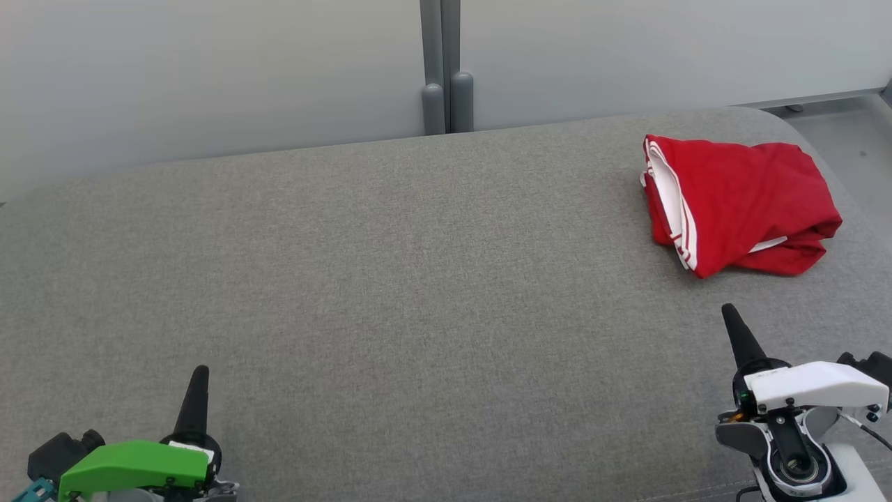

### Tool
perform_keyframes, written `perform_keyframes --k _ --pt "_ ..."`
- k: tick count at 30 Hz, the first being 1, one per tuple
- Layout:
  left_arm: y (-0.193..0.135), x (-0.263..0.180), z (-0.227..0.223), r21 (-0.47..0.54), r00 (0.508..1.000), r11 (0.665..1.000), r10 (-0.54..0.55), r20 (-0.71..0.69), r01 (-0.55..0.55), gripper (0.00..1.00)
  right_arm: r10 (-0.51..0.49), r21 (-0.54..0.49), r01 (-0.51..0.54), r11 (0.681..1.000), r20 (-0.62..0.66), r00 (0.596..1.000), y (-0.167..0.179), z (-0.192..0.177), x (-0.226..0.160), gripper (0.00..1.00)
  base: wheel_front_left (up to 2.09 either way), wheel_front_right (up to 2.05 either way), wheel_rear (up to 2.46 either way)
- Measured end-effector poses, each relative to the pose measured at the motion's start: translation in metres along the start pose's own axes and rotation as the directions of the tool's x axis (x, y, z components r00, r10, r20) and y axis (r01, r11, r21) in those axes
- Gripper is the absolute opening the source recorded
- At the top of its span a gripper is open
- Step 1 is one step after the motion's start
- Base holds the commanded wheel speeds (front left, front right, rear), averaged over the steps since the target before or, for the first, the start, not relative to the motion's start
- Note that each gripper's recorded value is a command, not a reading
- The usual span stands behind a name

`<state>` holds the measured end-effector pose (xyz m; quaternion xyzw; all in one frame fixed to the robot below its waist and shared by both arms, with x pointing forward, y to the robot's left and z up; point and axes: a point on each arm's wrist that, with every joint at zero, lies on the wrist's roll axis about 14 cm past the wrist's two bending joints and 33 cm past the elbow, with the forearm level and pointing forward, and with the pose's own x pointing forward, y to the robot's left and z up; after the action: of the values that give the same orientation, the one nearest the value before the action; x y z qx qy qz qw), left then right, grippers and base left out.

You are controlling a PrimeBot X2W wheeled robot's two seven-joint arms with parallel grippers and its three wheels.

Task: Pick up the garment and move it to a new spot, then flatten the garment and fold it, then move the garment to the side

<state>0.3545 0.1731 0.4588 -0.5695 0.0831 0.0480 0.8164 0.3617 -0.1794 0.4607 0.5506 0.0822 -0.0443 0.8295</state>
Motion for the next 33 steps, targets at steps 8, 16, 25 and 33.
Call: perform_keyframes --k 8,16,25,33 --pt "-0.004 0.004 0.005 -0.103 1.0 0.994 -0.023 0.004 0.024 0.0 0.017 0.112 -0.018 0.994 0.014 1.0 0.003 0.008 0.004 0.0 0.0 0.0 0.0" --pt "-0.006 0.008 0.007 -0.195 0.999 0.98 -0.041 0.001 0.04 0.0 0.028 0.225 -0.034 0.974 0.03 0.999 0.003 0.015 0.005 0.0 0.0 0.0 0.0" --pt "-0.011 0.012 0.013 -0.301 0.997 0.951 -0.07 0.013 0.071 0.0 0.051 0.34 -0.067 0.938 0.058 0.997 0.005 0.025 0.007 0.0 0.0 0.0 0.0" --pt "-0.015 0.015 0.016 -0.352 0.996 0.932 -0.086 0.021 0.088 0.0 0.061 0.399 -0.087 0.913 0.078 0.995 0.007 0.031 0.008 0.0 0.0 0.0 0.0"
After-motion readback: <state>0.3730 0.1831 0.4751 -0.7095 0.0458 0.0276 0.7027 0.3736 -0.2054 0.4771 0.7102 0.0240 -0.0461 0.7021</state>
